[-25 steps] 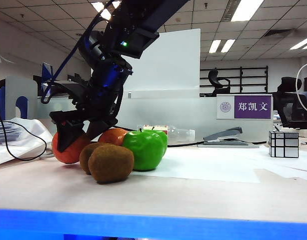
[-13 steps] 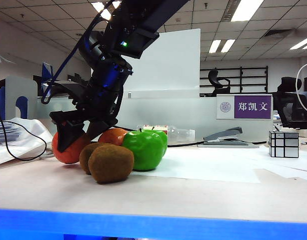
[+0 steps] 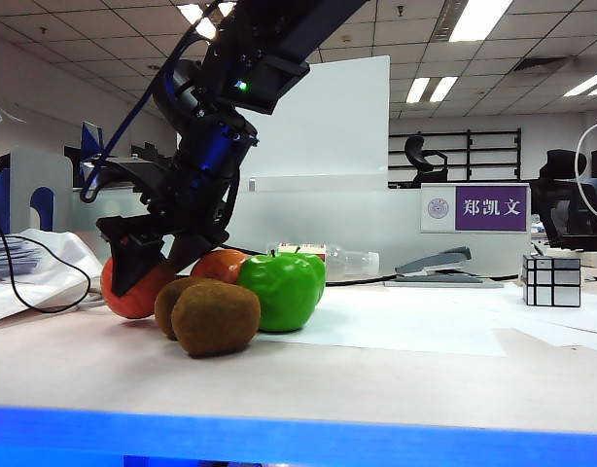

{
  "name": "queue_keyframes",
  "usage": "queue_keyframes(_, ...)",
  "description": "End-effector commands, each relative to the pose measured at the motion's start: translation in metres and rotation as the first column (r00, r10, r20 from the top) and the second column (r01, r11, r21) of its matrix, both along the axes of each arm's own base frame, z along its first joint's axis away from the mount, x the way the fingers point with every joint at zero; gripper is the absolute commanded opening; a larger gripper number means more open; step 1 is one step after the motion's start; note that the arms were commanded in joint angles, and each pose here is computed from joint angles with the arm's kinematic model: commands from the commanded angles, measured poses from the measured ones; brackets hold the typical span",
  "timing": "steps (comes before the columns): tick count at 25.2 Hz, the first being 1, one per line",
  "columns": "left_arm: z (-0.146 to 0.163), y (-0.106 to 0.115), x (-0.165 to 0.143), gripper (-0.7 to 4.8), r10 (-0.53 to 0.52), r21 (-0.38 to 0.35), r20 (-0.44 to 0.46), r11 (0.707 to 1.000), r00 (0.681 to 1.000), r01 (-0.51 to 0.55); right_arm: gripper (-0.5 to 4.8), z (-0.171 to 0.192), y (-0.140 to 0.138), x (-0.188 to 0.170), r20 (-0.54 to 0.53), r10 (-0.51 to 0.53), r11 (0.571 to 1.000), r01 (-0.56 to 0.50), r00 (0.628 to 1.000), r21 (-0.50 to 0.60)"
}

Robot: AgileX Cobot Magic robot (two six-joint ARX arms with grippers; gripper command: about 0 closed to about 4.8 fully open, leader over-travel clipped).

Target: Put the same fruits together.

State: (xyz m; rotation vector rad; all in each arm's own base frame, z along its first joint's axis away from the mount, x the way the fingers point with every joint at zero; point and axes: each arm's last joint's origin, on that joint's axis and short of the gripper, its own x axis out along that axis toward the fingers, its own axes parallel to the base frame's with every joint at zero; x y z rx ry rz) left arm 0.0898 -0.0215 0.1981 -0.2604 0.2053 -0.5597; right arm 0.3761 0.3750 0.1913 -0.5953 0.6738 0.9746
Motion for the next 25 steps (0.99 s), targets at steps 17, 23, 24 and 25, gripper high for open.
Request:
queue_keyframes(17,0.0029,0.0,-0.0001,0.62,0.0,0.001,0.02,1.0,1.0,0.0,4.44,-0.001,0.0004,-0.0004,-0.006,0.001,1.0,-0.001,1.0,-0.004)
queue_keyframes(23,0.0029,0.0,-0.0001,0.62,0.0,0.001,0.02,1.0,1.0,0.0,4.79,-0.0004,0.0009,0.0001,0.002,-0.002,1.0,0.002,1.0,0.002)
queue_keyframes(24,0.0029,0.0,-0.0001,0.62,0.0,0.001,0.02,1.0,1.0,0.0,4.79,-0.0004,0.0009,0.0001,0.003,-0.002,1.0,0.002,1.0,0.002)
queue_keyframes(25,0.0029,0.0,-0.0001,0.62,0.0,0.001,0.02,1.0,1.0,0.0,4.79,-0.0003,0.001,0.0002,0.003,-0.002,1.0,0.002,1.0,0.003)
